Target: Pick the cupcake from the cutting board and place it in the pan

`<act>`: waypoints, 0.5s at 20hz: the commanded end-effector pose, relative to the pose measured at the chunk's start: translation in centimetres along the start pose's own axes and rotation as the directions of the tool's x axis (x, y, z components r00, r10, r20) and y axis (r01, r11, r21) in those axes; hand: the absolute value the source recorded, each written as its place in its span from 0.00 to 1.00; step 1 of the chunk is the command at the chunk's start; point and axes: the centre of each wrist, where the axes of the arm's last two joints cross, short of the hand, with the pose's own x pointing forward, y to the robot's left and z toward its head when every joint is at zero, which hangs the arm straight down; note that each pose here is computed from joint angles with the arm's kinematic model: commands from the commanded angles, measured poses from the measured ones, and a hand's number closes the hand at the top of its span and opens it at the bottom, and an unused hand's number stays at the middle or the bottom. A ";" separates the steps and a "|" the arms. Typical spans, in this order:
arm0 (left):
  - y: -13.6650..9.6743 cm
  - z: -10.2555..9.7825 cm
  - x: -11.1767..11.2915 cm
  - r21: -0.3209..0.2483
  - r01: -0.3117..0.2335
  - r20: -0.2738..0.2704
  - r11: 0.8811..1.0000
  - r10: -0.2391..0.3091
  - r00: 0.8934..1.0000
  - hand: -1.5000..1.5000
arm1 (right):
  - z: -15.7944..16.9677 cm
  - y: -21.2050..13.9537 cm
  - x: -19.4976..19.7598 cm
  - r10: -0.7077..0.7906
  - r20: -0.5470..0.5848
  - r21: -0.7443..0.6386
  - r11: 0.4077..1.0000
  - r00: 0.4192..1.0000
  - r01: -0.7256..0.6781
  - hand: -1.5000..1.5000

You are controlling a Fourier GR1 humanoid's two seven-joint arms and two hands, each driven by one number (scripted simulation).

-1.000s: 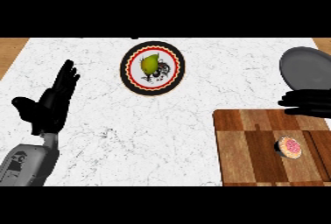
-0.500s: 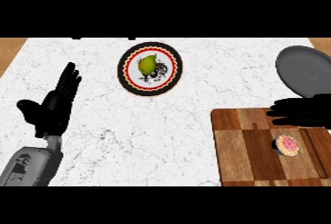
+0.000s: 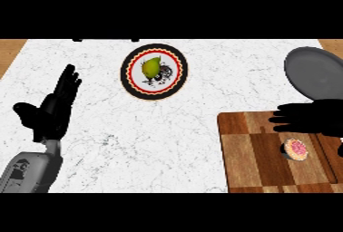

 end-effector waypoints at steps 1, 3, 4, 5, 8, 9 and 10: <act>-0.1 -0.3 0.6 0.004 0.019 0.005 1.000 -0.019 1.000 0.50 | -2.0 1.7 -1.1 0.005 0.028 0.058 0.998 1.000 -0.007 0.00; 0.6 1.9 0.8 -0.010 0.007 0.000 1.000 -0.007 1.000 0.50 | -0.4 0.7 -0.4 -0.002 0.023 0.072 0.997 1.000 0.001 0.00; -0.6 -1.3 -0.6 0.001 0.020 -0.017 1.000 -0.020 1.000 0.50 | -1.2 0.7 -1.2 -0.017 0.034 0.080 0.997 0.999 0.014 0.00; 1.1 0.3 0.5 0.001 0.002 -0.007 1.000 -0.002 1.000 0.50 | -2.3 1.2 -0.4 -0.028 0.048 0.056 0.998 0.998 0.025 0.00; 1.1 -1.2 -0.3 0.001 -0.012 -0.008 1.000 0.012 1.000 0.50 | -3.4 1.8 0.3 -0.010 0.039 0.071 0.997 0.999 0.007 0.00; -0.3 0.2 -0.6 0.013 -0.006 -0.006 1.000 0.006 1.000 0.50 | -2.6 1.8 0.4 -0.006 0.035 0.072 0.997 0.999 0.004 0.00; -2.4 0.4 1.2 -0.007 -0.007 -0.003 1.000 0.007 1.000 0.50 | -2.8 2.2 -0.4 0.004 0.033 0.083 0.997 0.999 -0.007 0.00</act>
